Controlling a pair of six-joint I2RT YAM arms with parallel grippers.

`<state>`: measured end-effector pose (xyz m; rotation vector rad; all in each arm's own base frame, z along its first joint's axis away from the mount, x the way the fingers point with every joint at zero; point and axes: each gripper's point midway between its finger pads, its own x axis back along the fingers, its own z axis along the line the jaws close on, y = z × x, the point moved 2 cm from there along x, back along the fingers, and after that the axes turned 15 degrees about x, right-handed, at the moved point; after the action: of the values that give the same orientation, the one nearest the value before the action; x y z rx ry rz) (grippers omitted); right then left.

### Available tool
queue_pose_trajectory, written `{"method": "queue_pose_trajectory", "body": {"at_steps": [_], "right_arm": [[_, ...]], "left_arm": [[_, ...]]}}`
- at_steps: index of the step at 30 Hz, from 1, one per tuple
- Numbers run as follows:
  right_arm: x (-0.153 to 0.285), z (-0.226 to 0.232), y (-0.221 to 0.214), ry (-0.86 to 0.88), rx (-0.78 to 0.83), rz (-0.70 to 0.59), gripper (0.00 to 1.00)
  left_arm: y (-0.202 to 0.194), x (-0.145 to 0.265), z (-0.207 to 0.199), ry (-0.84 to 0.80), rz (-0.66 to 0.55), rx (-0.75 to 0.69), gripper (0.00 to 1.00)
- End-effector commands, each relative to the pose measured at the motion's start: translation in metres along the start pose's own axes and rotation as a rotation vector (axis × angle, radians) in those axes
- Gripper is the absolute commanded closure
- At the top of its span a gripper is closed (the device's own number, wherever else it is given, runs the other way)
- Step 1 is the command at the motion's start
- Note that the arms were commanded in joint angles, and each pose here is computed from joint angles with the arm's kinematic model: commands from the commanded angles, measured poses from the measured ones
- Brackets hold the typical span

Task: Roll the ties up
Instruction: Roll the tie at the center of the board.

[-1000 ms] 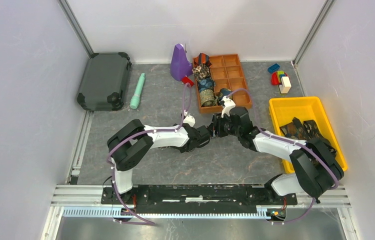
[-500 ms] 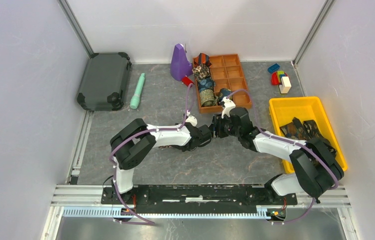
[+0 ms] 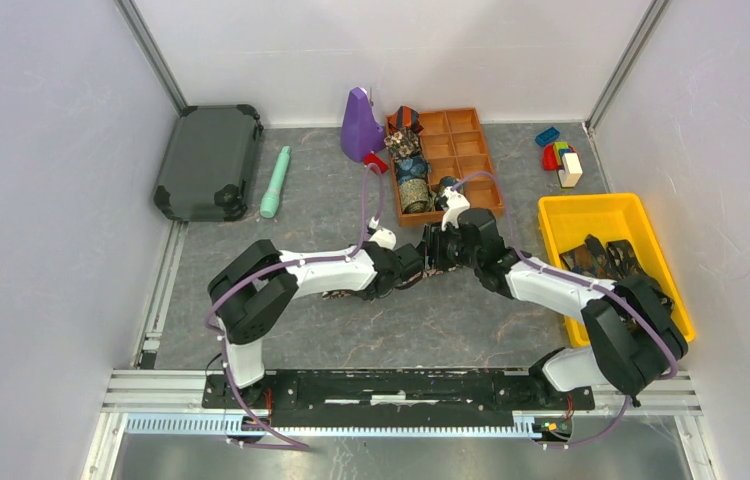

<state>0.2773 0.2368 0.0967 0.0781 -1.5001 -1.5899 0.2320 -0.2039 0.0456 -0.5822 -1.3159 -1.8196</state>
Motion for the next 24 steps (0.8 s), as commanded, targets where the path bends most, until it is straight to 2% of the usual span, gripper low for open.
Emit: {"method": "queue_pose_trajectory", "body": {"at_steps": [1, 11, 15, 24], "right_arm": [[-0.002, 0.005, 0.031, 0.014, 0.010, -0.064, 0.47], [-0.011, 0.018, 0.040, 0.048, 0.010, -0.055, 0.46], [-0.018, 0.031, 0.041, 0.074, 0.018, -0.045, 0.46], [-0.042, 0.073, 0.041, 0.140, 0.025, 0.000, 0.41]], "left_arm": [[0.014, 0.017, -0.010, -0.100, -0.016, 0.056, 0.43], [0.023, 0.038, -0.001, -0.202, -0.042, 0.107, 0.26], [0.025, 0.049, 0.010, -0.266, -0.050, 0.159, 0.23], [0.023, 0.036, 0.058, -0.480, -0.022, 0.430, 0.21]]}}
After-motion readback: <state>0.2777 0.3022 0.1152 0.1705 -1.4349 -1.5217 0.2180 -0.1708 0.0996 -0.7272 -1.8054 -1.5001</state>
